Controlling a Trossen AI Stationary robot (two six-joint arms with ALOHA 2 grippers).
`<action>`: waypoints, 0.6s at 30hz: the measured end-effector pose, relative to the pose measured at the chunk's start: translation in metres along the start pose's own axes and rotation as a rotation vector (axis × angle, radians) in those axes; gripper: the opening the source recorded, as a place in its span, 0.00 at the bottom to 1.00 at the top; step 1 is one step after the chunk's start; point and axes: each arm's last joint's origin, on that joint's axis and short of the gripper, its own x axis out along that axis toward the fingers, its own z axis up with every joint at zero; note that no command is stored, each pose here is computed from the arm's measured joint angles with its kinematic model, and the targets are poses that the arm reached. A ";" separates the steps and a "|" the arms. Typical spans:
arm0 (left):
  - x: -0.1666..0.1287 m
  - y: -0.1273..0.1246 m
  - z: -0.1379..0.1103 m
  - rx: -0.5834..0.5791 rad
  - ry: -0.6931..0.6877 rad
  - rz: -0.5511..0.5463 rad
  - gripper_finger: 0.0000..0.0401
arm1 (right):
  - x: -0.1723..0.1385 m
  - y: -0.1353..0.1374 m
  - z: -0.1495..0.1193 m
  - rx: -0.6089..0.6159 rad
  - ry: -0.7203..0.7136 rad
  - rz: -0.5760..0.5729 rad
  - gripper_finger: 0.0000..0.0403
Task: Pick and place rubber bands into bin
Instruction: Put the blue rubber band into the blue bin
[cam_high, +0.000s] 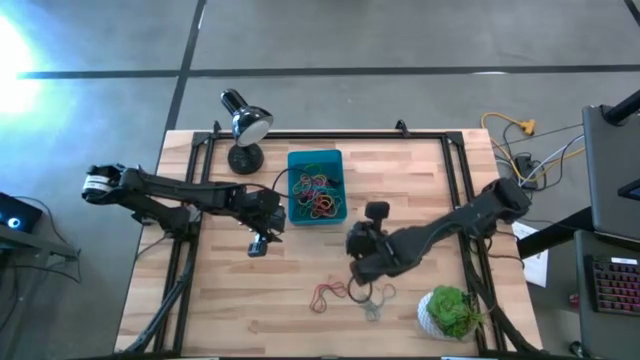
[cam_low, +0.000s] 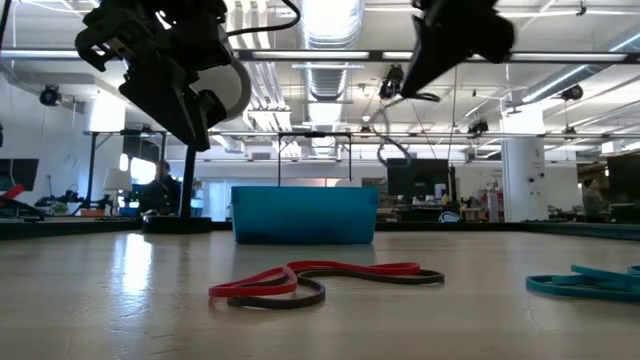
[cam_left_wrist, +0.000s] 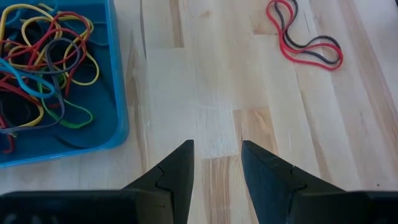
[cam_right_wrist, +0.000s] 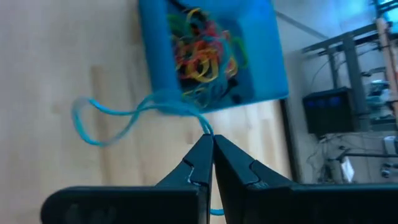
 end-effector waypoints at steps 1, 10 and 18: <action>0.000 0.000 0.000 0.002 0.000 0.000 0.30 | 0.002 -0.005 0.004 0.000 -0.002 -0.009 0.02; 0.000 0.000 0.001 0.026 -0.002 0.000 0.30 | 0.025 -0.052 0.031 0.001 0.007 -0.051 0.02; 0.000 0.000 0.001 0.029 -0.003 0.000 0.30 | 0.055 -0.081 0.049 0.028 -0.051 0.021 0.02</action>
